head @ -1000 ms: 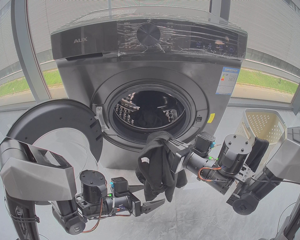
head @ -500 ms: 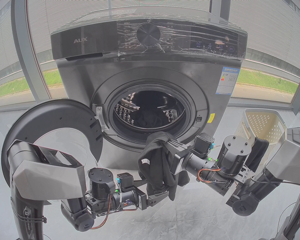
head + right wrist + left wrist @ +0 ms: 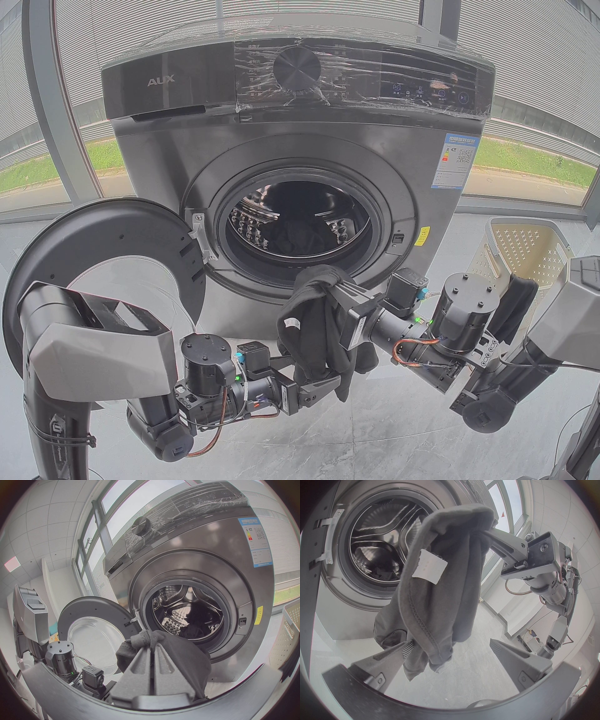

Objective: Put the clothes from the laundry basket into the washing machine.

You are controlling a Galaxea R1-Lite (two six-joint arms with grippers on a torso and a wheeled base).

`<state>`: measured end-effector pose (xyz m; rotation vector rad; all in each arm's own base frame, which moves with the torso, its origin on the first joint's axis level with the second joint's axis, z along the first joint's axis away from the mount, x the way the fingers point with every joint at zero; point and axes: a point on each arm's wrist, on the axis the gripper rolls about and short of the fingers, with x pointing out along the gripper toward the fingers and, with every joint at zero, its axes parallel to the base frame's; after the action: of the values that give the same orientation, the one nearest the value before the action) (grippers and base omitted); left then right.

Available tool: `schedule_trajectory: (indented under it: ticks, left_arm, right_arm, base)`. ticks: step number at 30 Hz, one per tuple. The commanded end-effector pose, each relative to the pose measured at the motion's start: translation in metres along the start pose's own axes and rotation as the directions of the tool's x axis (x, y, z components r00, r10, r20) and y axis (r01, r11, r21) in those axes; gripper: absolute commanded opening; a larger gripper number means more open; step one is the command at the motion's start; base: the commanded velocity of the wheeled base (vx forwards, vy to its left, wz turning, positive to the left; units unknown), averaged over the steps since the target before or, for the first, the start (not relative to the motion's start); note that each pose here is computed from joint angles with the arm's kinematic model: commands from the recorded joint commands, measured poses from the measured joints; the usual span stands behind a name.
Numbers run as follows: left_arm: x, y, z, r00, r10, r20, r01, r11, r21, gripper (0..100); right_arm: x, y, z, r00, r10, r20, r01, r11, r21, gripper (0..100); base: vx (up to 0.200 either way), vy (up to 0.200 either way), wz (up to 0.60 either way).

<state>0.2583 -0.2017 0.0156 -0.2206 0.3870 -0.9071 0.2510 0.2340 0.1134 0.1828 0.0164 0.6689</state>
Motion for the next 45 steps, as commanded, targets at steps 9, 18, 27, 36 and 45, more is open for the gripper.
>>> schedule_trajectory:
  ticks: [9,18,27,36,45]
  left_arm:
    - [0.005,-0.013,-0.007,0.999,-0.036,-0.022,0.036,0.999,-0.002,100]
    - [0.015,-0.008,-0.013,1.000,-0.017,-0.021,0.017,1.000,0.001,100]
    - [0.030,-0.001,-0.009,0.994,0.094,0.055,-0.094,0.996,0.003,100]
    - [0.026,-0.002,-0.003,0.992,0.099,0.072,-0.100,0.995,0.003,0]
    - [-0.001,-0.014,0.019,0.990,0.091,0.109,-0.092,0.996,0.012,0]
  right_arm:
    - [0.003,-0.005,-0.003,1.000,-0.015,-0.005,0.015,1.000,0.000,0]
    - [0.003,-0.004,-0.001,1.000,-0.012,0.001,0.012,1.000,0.000,0]
    - [0.002,-0.002,-0.001,1.000,-0.009,0.001,0.009,1.000,0.002,0]
    - [0.002,-0.005,-0.002,1.000,-0.016,-0.004,0.016,1.000,0.001,0]
    - [-0.001,-0.013,0.000,0.999,-0.039,-0.005,0.039,0.999,-0.002,0]
  base:
    - [0.000,0.000,0.00]
    - [0.000,0.000,0.00]
    - [0.000,0.000,0.00]
    - [0.000,0.000,0.00]
    - [0.000,0.000,0.00]
